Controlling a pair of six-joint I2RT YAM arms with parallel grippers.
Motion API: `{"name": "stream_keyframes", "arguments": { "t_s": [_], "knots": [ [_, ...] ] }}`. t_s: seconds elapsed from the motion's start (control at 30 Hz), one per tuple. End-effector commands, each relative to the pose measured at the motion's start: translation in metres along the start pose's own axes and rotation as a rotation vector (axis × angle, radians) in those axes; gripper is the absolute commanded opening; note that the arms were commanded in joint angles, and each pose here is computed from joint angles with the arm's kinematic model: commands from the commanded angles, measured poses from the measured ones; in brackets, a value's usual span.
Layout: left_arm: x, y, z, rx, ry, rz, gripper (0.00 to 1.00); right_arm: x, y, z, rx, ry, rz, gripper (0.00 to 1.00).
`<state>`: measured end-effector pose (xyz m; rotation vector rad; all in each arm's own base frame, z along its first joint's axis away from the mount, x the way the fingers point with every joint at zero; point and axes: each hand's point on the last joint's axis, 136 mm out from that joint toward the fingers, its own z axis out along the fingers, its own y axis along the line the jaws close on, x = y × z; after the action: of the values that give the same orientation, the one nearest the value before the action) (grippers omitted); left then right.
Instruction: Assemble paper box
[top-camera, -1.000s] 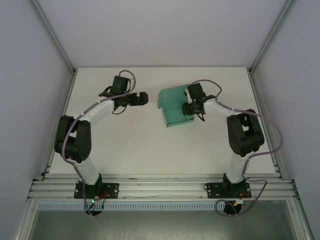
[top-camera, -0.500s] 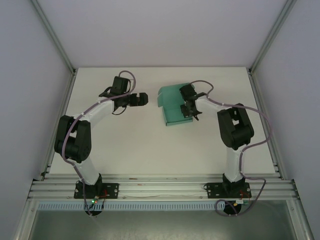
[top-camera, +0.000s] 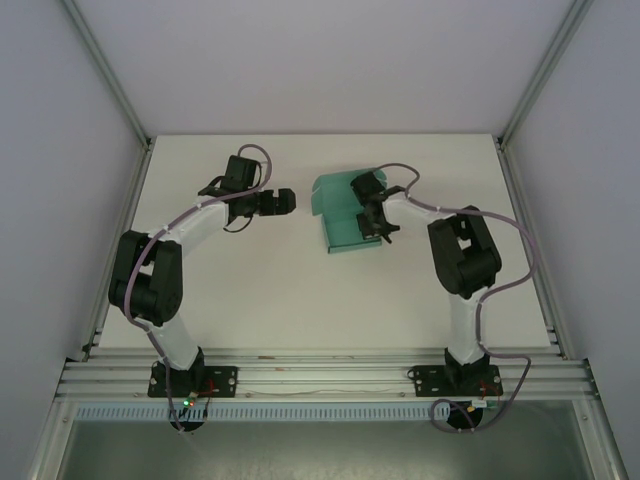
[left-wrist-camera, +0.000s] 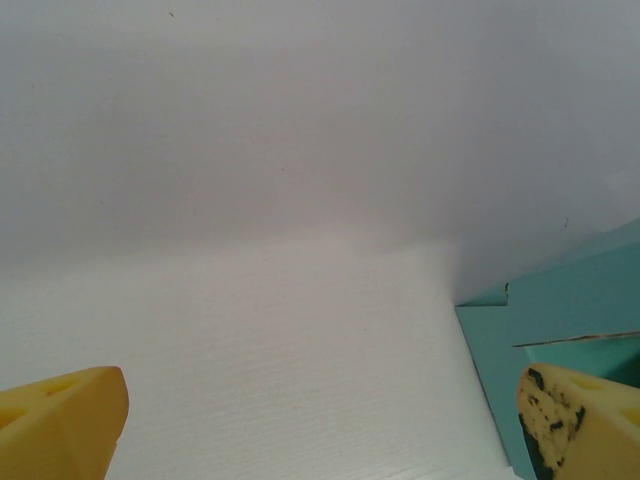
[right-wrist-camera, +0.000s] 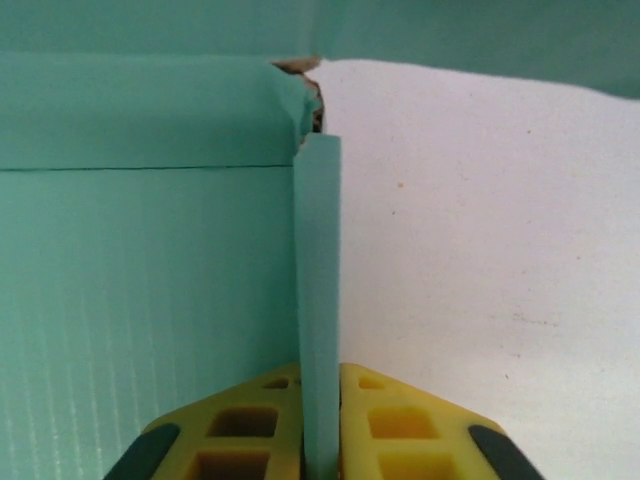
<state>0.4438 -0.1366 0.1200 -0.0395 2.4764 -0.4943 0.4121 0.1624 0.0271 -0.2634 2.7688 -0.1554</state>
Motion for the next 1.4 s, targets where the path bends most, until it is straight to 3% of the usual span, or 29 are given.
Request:
{"name": "stream_keyframes", "arguments": {
  "t_s": [0.0,0.2,0.37,0.73,1.13,1.27,1.37],
  "knots": [
    [-0.004,-0.003,-0.009,0.001,-0.033,0.008,0.98,0.011,-0.008,0.011,0.064,0.069,0.020,0.05],
    [-0.004,-0.002,-0.011,-0.004,-0.034,0.003,0.95,0.032,-0.023,0.022,0.194,0.188,0.036,0.00],
    [-0.003,-0.001,-0.009,-0.008,-0.033,-0.004,0.94,0.053,-0.036,0.029,0.396,0.288,0.015,0.00],
    [-0.002,0.003,-0.015,-0.036,-0.038,-0.001,0.93,0.041,-0.042,0.031,0.594,0.227,0.006,0.00],
    [-0.007,-0.001,-0.017,-0.029,-0.054,-0.009,0.90,0.028,-0.037,0.032,0.583,0.176,-0.004,0.00],
    [-0.009,-0.006,-0.018,-0.006,-0.057,-0.002,0.92,0.018,-0.013,0.026,0.408,0.126,0.007,0.00],
    [-0.008,-0.007,-0.020,0.002,-0.063,-0.001,0.98,0.009,0.003,0.007,0.271,0.039,0.028,0.09]
  ]
}}
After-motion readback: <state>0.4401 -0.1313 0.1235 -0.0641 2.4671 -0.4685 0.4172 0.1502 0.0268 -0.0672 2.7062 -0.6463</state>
